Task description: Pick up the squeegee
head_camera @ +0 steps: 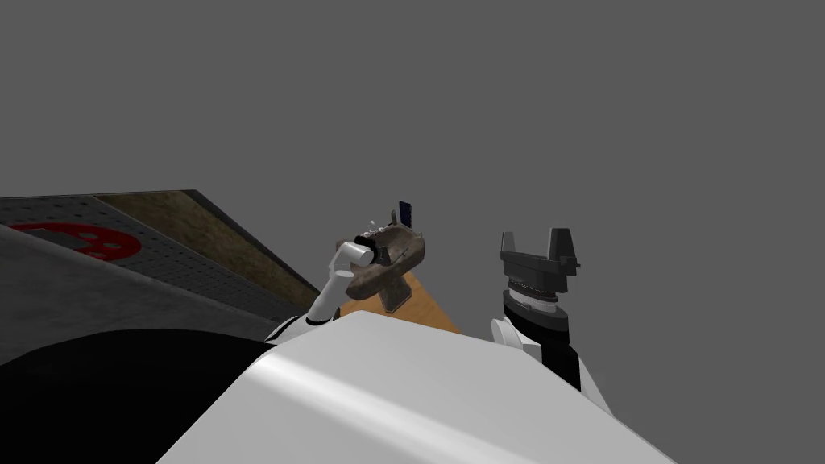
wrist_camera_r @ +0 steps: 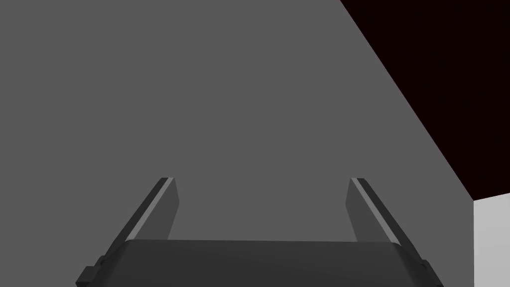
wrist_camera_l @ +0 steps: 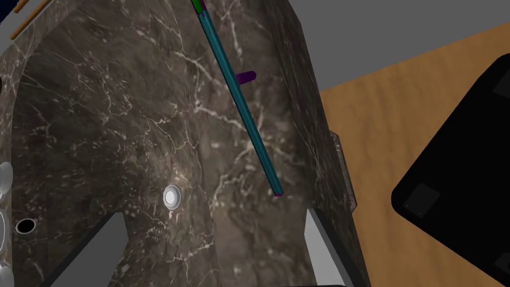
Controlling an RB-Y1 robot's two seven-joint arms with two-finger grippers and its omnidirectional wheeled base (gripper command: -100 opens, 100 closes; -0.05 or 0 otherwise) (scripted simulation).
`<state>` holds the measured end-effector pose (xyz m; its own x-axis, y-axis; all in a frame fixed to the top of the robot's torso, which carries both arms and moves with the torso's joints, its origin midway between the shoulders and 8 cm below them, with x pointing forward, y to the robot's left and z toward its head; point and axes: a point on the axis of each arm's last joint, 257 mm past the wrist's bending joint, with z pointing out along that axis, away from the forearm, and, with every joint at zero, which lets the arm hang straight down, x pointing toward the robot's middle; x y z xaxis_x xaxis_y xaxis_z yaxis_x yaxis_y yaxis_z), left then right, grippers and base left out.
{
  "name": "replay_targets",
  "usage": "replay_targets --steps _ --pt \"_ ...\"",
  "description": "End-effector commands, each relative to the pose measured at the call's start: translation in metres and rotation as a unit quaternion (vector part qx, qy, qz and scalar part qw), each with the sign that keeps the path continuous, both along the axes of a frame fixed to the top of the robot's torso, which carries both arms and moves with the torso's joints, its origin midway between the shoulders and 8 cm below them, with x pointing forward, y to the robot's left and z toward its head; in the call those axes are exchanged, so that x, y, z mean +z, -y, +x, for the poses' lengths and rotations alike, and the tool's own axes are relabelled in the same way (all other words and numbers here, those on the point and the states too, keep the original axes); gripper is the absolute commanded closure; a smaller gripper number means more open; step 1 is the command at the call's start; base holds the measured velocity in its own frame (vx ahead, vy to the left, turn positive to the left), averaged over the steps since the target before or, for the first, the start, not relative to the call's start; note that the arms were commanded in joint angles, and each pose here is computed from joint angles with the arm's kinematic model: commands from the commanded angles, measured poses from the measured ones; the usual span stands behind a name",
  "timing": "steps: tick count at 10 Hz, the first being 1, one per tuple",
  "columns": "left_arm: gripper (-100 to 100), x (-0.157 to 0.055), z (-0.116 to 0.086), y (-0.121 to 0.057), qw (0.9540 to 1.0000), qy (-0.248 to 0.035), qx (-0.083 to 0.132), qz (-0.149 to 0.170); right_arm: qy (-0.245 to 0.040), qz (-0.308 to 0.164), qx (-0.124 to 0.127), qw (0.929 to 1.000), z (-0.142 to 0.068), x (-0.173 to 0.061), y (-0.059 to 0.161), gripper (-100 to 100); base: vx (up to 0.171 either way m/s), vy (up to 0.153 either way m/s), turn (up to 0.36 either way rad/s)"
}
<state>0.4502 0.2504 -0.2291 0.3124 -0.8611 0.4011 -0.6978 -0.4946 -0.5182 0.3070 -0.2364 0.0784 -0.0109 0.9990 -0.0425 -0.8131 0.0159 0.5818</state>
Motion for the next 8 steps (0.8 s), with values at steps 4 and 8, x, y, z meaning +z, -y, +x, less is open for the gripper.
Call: replay_targets --steps 4,8 --pt "-100 -0.015 -0.018 0.018 0.998 -0.059 0.003 -0.024 0.0 0.0 0.0 1.0 0.0 0.0 0.0 0 0.086 -0.019 0.003" --pt "-100 -0.027 -0.037 0.036 0.9922 -0.117 0.006 -0.042 0.0 0.0 0.0 1.0 0.0 0.0 0.0 0 0.087 -0.015 0.004"
